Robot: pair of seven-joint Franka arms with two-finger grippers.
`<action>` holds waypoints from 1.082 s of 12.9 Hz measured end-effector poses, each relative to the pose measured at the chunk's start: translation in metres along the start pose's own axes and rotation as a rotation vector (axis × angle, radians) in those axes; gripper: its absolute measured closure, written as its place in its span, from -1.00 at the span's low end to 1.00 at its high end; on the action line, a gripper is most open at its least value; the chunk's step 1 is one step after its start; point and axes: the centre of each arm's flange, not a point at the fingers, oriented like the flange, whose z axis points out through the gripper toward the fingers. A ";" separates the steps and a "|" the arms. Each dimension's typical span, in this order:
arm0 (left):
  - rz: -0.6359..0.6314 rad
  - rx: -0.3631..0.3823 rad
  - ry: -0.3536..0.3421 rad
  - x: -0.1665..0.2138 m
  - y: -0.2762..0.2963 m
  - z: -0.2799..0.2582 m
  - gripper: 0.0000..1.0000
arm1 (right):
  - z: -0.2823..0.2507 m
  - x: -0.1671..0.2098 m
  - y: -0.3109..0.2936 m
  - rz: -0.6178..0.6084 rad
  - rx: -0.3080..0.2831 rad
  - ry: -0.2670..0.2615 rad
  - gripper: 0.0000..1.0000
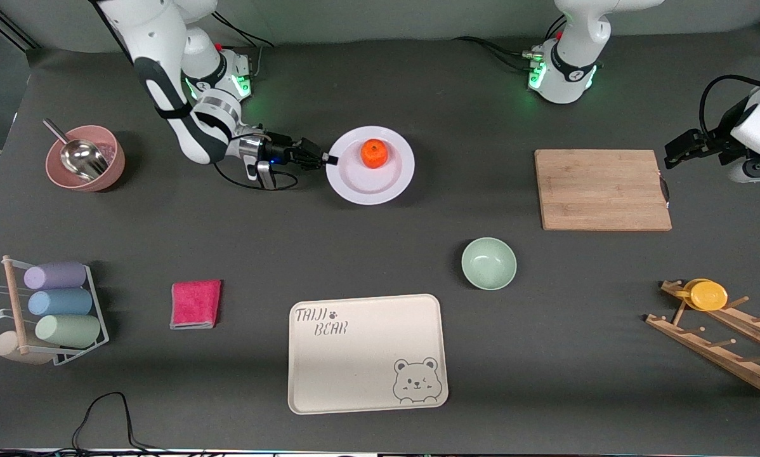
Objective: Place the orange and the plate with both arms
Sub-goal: 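Slide the plate with the right gripper onto the bear tray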
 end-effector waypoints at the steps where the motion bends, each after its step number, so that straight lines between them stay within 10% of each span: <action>1: 0.001 0.000 0.000 0.000 0.000 0.000 -1.00 | -0.003 0.006 -0.014 0.013 0.011 -0.004 0.93; 5: 0.016 -0.011 0.011 0.001 0.001 0.002 -1.00 | -0.005 0.039 -0.038 -0.031 -0.032 -0.010 0.93; 14: 0.029 -0.015 0.030 0.004 -0.002 0.006 -1.00 | 0.036 0.256 -0.073 -0.009 -0.093 0.006 0.93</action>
